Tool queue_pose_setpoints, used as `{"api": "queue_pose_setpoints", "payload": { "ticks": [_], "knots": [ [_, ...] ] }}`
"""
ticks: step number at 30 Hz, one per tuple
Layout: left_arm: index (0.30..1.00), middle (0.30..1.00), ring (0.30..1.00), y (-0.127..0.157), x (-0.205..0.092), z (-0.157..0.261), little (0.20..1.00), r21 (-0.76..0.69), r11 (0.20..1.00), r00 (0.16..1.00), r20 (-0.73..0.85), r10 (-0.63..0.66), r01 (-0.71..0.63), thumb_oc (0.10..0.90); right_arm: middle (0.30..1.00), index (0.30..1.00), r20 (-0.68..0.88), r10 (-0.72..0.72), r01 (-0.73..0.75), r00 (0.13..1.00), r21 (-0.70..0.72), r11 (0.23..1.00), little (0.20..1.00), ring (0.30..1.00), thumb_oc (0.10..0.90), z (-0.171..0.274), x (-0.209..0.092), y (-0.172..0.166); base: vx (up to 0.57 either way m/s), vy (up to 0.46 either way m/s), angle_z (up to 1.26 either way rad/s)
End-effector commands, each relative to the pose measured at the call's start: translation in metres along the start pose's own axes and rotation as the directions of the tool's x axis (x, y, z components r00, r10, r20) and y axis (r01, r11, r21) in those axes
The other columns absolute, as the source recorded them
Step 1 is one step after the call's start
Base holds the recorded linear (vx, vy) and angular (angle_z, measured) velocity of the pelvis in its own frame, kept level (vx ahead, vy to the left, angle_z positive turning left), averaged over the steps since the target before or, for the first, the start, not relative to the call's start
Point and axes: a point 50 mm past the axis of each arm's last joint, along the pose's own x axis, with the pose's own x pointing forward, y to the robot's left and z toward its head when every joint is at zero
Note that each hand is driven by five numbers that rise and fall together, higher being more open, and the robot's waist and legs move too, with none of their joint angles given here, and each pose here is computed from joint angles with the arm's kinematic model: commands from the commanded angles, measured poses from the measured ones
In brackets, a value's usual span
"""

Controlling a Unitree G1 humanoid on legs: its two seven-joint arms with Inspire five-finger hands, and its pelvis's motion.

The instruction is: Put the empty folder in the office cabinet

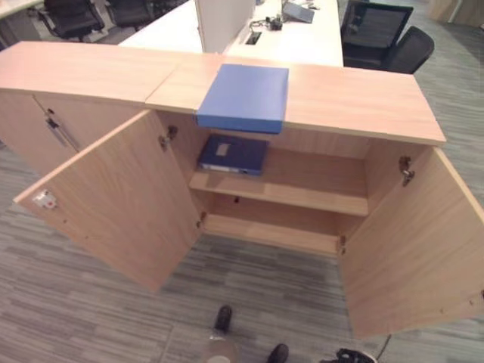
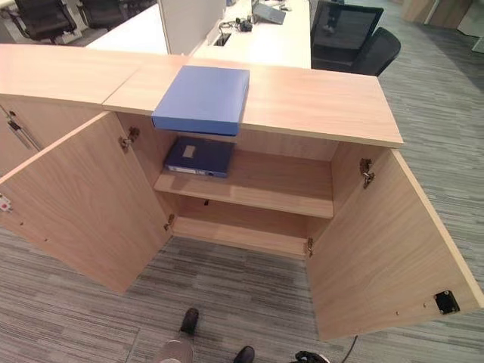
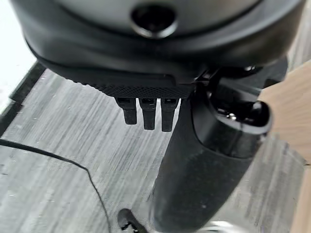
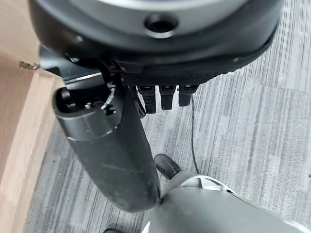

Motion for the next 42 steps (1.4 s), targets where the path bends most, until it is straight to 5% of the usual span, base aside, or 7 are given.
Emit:
{"api": "queue_pose_setpoints", "payload": {
  "ticks": [1, 9, 22, 32, 37, 42],
  "knots": [
    [0.900, 0.900, 0.900, 0.013, 0.000, 0.000, 0.900, -0.046, 0.998, 0.999, 0.016, 0.040, -0.039, 0.800, 0.900, 0.900, -0.049, -0.028, 0.024, 0.998, -0.079, 0.997, 0.900, 0.900, 0.800, -0.016, -0.002, -0.011, 0.18, 0.100, -0.17],
    [0.900, 0.900, 0.900, 0.006, -0.001, -0.006, 0.900, -0.046, 0.999, 1.000, -0.001, 0.014, -0.015, 0.800, 0.900, 0.900, -0.076, -0.018, 0.016, 0.997, -0.032, 0.999, 0.900, 0.900, 0.800, -0.025, -0.003, -0.007, 0.27, 0.229, -0.27],
    [0.900, 0.900, 0.900, 0.006, -0.001, 0.016, 0.900, -0.031, 0.999, 0.995, 0.089, -0.040, 0.043, 0.800, 0.900, 0.900, 0.016, 0.064, -0.060, 0.998, -0.187, 0.981, 0.900, 0.900, 0.800, 0.005, 0.000, 0.018, 0.20, 0.263, -0.10],
    [0.900, 0.900, 0.900, -0.008, -0.001, 0.030, 0.900, -0.009, 0.997, 0.986, 0.149, -0.073, 0.075, 0.800, 0.900, 0.900, 0.042, 0.023, -0.021, 0.999, -0.055, 0.998, 0.900, 0.900, 0.800, 0.013, 0.001, 0.009, 0.12, -0.134, 0.18],
    [0.900, 0.900, 0.900, -0.026, -0.012, 0.063, 0.900, -0.043, 0.982, 0.930, 0.330, -0.162, 0.186, 0.800, 0.900, 0.900, 0.017, 0.001, 0.000, 1.000, -0.062, 0.998, 0.900, 0.900, 0.800, 0.002, 0.000, 0.003, 0.11, -0.155, 0.33],
    [0.900, 0.900, 0.900, -0.033, -0.048, 0.111, 0.900, -0.059, 0.940, 0.770, 0.592, -0.238, 0.337, 0.800, 0.900, 0.900, 0.008, -0.006, 0.007, 1.000, -0.060, 0.998, 0.900, 0.900, 0.800, -0.002, 0.000, 0.003, 0.09, -0.091, 0.12]
  ]
}}
